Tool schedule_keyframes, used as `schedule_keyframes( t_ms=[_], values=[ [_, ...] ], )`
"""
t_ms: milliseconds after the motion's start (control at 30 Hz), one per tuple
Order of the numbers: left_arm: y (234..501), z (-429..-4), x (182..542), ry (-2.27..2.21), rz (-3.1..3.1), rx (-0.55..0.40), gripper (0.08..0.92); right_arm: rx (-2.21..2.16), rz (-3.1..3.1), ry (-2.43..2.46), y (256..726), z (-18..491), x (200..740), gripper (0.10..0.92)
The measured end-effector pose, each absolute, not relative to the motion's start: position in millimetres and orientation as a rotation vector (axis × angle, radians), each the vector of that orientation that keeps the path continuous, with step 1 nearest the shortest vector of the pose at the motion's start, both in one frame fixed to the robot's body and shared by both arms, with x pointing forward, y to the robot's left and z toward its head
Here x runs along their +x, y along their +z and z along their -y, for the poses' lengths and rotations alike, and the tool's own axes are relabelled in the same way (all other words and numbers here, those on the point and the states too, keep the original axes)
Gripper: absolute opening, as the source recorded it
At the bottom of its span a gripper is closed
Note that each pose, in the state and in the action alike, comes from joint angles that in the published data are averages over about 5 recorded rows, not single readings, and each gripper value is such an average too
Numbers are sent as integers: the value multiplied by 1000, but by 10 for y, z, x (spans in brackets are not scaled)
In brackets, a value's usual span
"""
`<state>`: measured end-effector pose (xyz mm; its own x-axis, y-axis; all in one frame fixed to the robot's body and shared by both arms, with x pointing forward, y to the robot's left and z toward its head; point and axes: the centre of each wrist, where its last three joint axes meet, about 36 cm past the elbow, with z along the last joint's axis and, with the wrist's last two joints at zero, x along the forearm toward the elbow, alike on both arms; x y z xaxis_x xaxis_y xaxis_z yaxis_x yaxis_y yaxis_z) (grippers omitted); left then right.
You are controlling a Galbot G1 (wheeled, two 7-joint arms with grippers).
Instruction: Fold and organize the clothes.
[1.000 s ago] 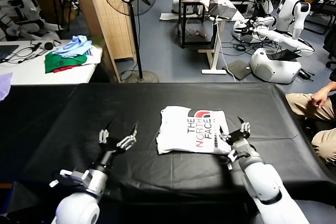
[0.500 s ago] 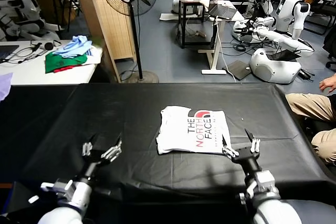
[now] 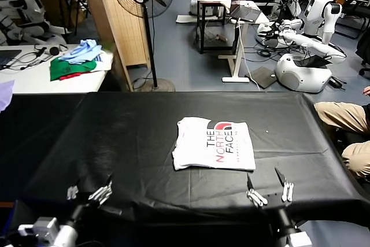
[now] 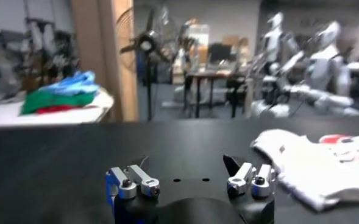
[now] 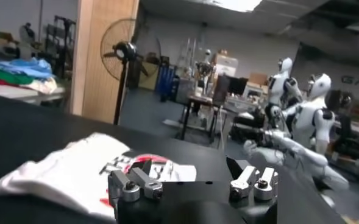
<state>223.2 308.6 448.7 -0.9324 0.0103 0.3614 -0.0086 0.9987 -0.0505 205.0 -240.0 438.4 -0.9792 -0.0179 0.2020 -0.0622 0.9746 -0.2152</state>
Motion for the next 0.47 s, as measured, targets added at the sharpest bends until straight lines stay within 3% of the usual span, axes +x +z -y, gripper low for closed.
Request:
schedule_keyframes(
  t_ms=[467],
  values=[
    [4769,-3162,1958,66,2680,11,798,-4,2711,260,4504,2279,1773,798]
  ],
)
